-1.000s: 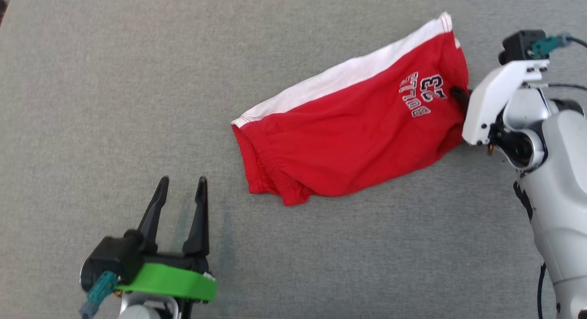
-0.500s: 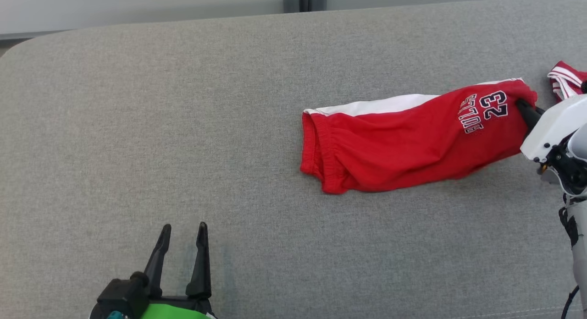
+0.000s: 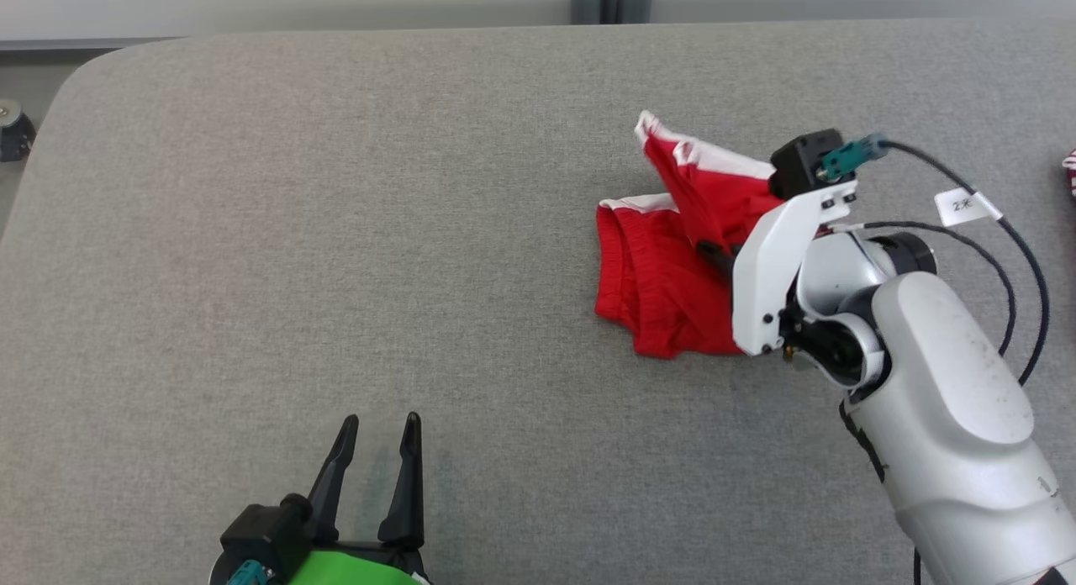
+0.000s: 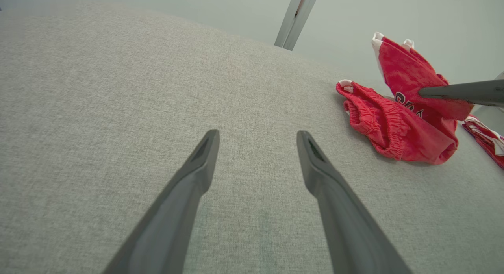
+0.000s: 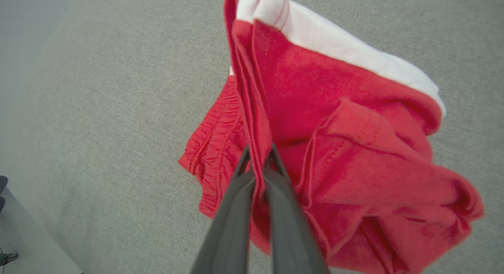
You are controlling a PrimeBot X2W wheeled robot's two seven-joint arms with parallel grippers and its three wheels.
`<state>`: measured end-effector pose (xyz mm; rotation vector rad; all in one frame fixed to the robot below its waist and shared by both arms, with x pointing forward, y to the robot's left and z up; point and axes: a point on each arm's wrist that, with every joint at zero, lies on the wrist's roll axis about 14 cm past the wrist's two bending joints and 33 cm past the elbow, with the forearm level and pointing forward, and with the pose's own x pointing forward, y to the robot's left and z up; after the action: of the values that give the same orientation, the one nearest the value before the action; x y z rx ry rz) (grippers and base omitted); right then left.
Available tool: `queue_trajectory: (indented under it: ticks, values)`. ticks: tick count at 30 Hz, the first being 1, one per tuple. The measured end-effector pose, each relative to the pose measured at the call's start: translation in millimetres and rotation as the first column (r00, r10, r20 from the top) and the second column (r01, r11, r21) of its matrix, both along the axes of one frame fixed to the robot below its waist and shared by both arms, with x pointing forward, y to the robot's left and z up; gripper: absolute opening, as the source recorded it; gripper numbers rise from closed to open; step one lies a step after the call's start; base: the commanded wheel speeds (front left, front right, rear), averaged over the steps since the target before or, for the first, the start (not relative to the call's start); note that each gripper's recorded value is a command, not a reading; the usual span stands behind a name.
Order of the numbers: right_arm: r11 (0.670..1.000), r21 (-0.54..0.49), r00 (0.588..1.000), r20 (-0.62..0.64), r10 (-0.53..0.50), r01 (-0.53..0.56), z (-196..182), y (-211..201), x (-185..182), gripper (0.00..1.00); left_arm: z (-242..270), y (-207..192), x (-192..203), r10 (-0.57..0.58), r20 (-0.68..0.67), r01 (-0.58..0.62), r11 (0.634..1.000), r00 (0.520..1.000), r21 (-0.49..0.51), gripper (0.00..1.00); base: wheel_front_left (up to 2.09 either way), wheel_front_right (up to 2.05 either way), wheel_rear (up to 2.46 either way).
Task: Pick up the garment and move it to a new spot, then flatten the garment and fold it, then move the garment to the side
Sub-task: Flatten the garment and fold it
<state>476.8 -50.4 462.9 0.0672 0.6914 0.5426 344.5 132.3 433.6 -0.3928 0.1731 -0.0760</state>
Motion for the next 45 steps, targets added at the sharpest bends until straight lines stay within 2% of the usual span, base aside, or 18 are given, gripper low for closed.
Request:
queue_trajectory:
  ticks: [6, 19, 21, 22, 23, 29, 33, 36, 38, 39, 40, 43, 45]
  values:
    - [0.999, -0.004, 0.998, -0.046, 0.052, -0.053, -23.9, 27.2, -15.3, 0.0, 0.1, 15.8, -5.0, 0.054, -0.001, -0.054, 0.999, 0.999, 0.005, 1.0, 0.0, 0.0, 0.0]
    - [0.999, 0.036, 0.999, -0.044, 0.017, -0.015, -35.1, 38.6, -25.4, 0.0, -0.2, 14.5, -6.6, 0.046, 0.0, -0.046, 0.999, 0.999, 0.004, 1.0, 0.0, 0.0, 0.0]
    - [0.999, 0.044, 0.999, -0.034, 0.019, -0.018, -33.6, 41.3, -27.6, 0.3, 1.6, 12.9, -6.5, 0.041, 0.006, -0.041, 0.999, 0.999, 0.002, 1.0, 0.0, 0.0, 0.0]
    - [0.998, 0.052, 0.999, -0.026, 0.023, -0.022, -31.7, 43.2, -29.1, 0.88, 2.6, 12.5, -6.7, 0.04, 0.01, -0.04, 0.999, 0.999, 0.002, 1.0, 0.0, 0.0, 0.0]
    - [0.998, 0.065, 0.999, -0.022, 0.024, -0.022, -29.7, 45.0, -30.4, 1.0, 2.7, 12.5, -7.5, 0.041, 0.01, -0.041, 0.999, 0.999, 0.001, 1.0, 0.0, 0.0, 0.0]
    - [0.98, 0.198, 0.999, 0.044, 0.021, -0.029, -4.3, 59.4, -43.6, 1.0, 4.4, 14.5, -13.5, 0.046, 0.015, -0.047, 0.999, 0.999, 0.011, 1.0, 0.0, 0.0, 0.0]
    - [0.964, 0.267, 0.991, 0.136, -0.022, -0.015, 21.8, 55.9, -48.7, 1.0, 7.4, 13.0, -18.9, 0.042, 0.025, -0.042, 0.999, 0.999, 0.018, 1.0, 0.0, 0.0, 0.0]
    - [0.967, 0.254, 0.97, 0.23, -0.079, 0.019, 41.0, 31.1, -42.6, 1.0, 10.6, 8.7, -21.8, 0.027, 0.036, -0.028, 0.999, 0.999, 0.017, 1.0, 0.0, 0.0, 0.0]
    - [0.967, 0.239, 0.95, 0.27, -0.154, 0.089, 49.5, -3.6, -32.7, 1.0, 15.2, 4.3, -20.7, 0.012, 0.052, -0.013, 1.0, 0.999, 0.019, 1.0, 0.0, 0.0, 0.0]
    - [0.967, 0.226, 0.943, 0.282, -0.177, 0.114, 51.0, -16.8, -29.1, 0.96, 16.6, 2.7, -20.1, 0.007, 0.056, -0.008, 1.0, 0.998, 0.018, 1.0, 0.0, 0.0, 0.0]
    - [0.97, 0.196, 0.935, 0.298, -0.195, 0.14, 51.4, -32.5, -24.7, 0.56, 17.6, 0.7, -19.5, 0.001, 0.06, -0.002, 1.0, 0.998, 0.017, 1.0, 0.0, 0.0, 0.0]
    - [0.969, 0.139, 0.921, 0.308, -0.237, 0.203, 50.9, -65.6, -11.8, 0.0, 16.6, -2.2, -17.4, -0.009, 0.056, 0.008, 1.0, 0.998, 0.014, 1.0, 0.0, 0.0, 0.0]
    - [0.966, 0.096, 0.915, 0.308, -0.258, 0.24, 50.7, -85.7, -0.2, 0.0, 15.4, -4.0, -13.9, -0.016, 0.053, 0.016, 1.0, 0.998, 0.012, 1.0, 0.0, 0.0, 0.0]
